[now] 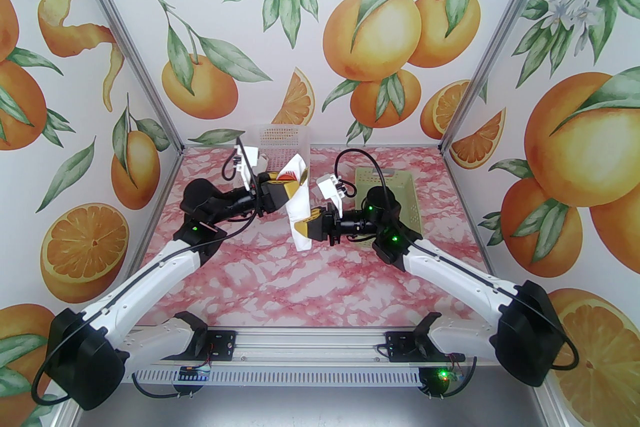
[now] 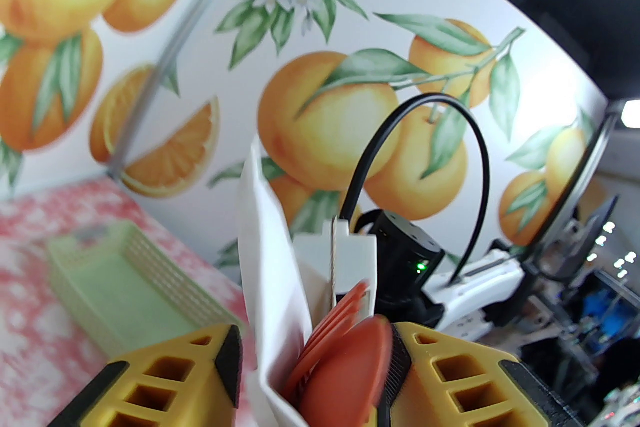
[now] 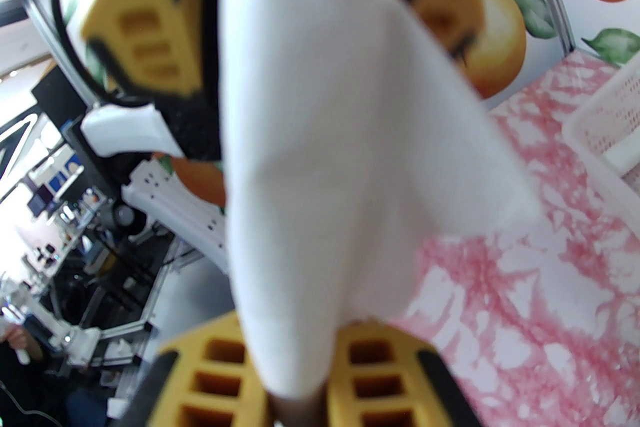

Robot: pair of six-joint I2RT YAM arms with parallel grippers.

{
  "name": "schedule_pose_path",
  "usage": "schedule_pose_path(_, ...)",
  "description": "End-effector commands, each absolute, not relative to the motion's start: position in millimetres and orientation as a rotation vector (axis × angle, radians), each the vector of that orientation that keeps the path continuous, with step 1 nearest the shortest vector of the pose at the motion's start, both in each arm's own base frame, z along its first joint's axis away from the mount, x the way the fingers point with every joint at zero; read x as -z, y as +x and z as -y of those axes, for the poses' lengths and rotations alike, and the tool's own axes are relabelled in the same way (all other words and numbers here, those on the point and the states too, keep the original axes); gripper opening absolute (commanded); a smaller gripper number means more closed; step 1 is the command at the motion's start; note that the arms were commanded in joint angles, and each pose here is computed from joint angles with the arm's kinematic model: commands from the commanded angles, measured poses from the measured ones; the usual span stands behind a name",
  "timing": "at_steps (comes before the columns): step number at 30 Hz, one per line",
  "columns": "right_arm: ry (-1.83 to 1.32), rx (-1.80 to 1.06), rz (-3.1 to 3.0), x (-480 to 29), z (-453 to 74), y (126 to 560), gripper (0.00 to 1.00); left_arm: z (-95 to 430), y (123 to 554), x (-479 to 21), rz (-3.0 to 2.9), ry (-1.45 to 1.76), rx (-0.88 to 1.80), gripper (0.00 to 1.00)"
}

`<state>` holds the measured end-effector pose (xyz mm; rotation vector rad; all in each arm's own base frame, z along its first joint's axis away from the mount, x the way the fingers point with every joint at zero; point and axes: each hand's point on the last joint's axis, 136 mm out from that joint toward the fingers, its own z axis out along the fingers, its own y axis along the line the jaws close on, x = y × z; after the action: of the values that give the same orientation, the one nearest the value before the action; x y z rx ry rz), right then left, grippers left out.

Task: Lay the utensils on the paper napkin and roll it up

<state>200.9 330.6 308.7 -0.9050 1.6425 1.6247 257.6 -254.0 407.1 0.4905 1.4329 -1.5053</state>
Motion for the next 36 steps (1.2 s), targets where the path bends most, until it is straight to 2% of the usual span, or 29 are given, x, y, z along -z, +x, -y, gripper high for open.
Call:
schedule_pose_path(1, -0.916, -1.580, -1.587, -325.4, -327.0, 198.7, 0.09, 242.7, 246.7, -413.9, -1.411, 0.504, 1.481, 0.73)
schedule_pose_path(4, -0.917, -1.580, -1.580, -327.3, -327.0, 198.6, 0.08, 238.5, 243.5, -405.8, -1.425, 0.481, 1.478, 0.87)
schedule_pose_path(8, -0.914, -1.586, -1.558, -333.3, -327.2, 198.8, 0.08, 235.3, 238.4, -392.2, -1.432, 0.457, 1.500, 0.99)
schedule_pose_path(15, -0.922, -1.605, -1.537, -337.7, -330.4, 198.2, 0.08, 240.9, 226.2, -373.9, -1.383, 0.429, 1.607, 1.00)
schedule_pose_path(26, -0.933, -1.621, -1.539, -334.7, -335.1, 195.9, 0.08, 274.6, 209.5, -379.2, -1.312, 0.535, 1.762, 0.95)
schedule_pose_path(36, -0.940, -1.614, -1.552, -332.7, -336.4, 194.1, 0.08, 287.1, 210.3, -386.3, -1.226, 0.571, 1.899, 0.73)
